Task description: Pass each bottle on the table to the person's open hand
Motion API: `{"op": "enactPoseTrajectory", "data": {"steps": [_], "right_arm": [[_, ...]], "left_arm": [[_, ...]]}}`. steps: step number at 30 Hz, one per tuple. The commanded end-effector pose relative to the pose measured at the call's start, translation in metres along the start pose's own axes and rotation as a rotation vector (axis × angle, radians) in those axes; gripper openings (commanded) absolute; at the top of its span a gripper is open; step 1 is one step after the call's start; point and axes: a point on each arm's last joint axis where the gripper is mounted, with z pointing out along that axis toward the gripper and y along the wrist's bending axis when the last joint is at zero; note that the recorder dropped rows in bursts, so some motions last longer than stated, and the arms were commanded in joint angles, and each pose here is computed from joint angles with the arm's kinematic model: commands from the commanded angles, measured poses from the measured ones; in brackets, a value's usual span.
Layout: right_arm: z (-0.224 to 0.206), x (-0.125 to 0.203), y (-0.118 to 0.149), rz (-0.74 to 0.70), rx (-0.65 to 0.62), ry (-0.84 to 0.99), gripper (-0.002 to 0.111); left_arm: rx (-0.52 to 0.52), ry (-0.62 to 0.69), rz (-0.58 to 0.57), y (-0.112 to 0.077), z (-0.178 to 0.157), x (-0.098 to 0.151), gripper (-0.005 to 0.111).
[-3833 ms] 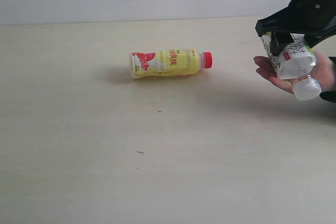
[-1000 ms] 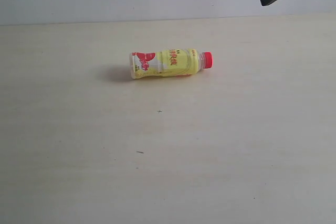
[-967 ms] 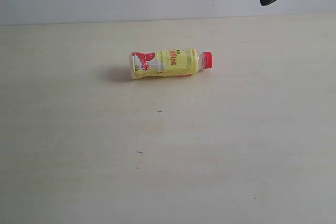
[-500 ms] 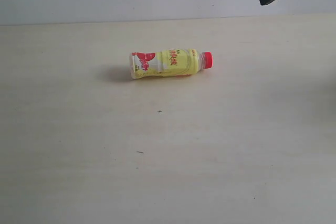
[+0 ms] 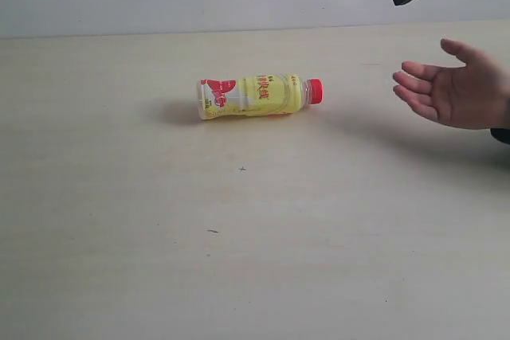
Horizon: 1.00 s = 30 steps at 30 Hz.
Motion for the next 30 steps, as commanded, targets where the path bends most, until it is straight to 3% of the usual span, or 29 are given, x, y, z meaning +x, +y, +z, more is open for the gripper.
{"op": "enactPoseTrajectory", "data": {"steps": [1, 14, 21, 30], "right_arm": [[0.003, -0.004, 0.0, -0.006, 0.001, -0.027, 0.093], [0.016, -0.004, -0.001, 0.005, -0.014, 0.001, 0.093], [0.02, -0.011, 0.003, -0.172, -0.05, -0.065, 0.091], [0.051, -0.031, -0.001, -0.625, 0.013, -0.245, 0.087]], "left_arm": [[0.0, -0.014, -0.006, 0.0, 0.0, -0.001, 0.0], [0.0, -0.014, -0.006, 0.0, 0.0, -0.001, 0.0], [0.0, -0.014, -0.006, 0.0, 0.0, -0.001, 0.0], [0.0, -0.014, -0.006, 0.0, 0.0, -0.001, 0.0]]}}
